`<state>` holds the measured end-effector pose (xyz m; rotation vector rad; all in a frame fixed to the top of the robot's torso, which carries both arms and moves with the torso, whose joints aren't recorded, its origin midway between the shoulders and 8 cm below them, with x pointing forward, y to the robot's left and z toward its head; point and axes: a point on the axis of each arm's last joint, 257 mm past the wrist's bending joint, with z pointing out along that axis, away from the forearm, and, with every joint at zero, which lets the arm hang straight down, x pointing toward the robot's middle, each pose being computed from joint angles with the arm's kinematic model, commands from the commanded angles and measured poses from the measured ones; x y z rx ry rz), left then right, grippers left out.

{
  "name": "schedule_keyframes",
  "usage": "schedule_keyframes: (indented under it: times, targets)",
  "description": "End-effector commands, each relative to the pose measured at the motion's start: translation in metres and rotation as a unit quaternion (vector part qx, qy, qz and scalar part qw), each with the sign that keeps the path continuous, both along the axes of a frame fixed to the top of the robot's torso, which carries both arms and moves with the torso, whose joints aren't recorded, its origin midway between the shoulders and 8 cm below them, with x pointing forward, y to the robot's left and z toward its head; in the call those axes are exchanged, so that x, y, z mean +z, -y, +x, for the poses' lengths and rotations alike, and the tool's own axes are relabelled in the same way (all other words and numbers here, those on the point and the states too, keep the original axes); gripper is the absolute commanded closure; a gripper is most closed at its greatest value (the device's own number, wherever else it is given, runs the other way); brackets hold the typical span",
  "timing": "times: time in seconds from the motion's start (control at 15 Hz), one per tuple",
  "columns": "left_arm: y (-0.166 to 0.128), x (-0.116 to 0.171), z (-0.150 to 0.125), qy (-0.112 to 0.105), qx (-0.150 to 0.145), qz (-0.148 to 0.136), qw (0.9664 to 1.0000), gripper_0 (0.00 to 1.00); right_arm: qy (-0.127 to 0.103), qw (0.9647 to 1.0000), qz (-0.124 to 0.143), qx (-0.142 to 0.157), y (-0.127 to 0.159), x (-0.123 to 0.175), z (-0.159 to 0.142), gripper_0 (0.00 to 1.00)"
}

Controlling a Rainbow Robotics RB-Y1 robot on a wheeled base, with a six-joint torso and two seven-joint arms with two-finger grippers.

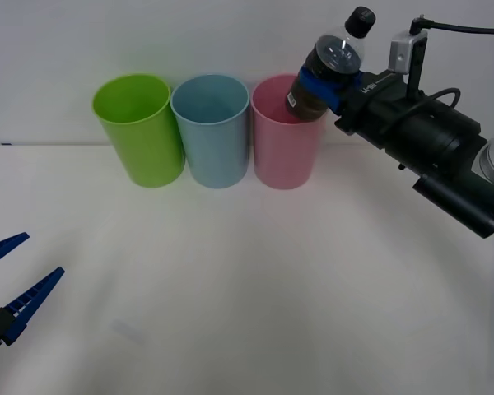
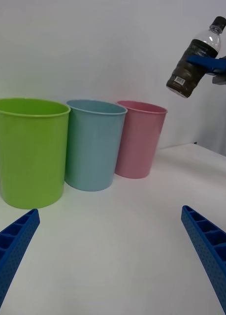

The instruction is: Grasp the object on the table and drop it into the matching bin: aluminum can to the light blue bin, PET bottle to the pink bin.

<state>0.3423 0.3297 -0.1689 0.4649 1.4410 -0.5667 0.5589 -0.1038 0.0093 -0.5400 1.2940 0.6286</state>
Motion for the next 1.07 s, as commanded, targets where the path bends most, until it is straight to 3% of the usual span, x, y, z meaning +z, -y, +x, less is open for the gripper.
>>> schedule_keyframes:
  times: [0.07,1.07]
  targets:
    - [0.0,0.0,0.0,0.0,0.0,0.0,1.0,0.0,-0.001,1.0,0.003,-0.008,0.001,0.005,0.017,1.0]
    - [0.0,0.0,0.0,0.0,0.0,0.0,1.0,0.0,-0.016,0.999,-0.009,-0.042,-0.033,0.006,0.093,1.0]
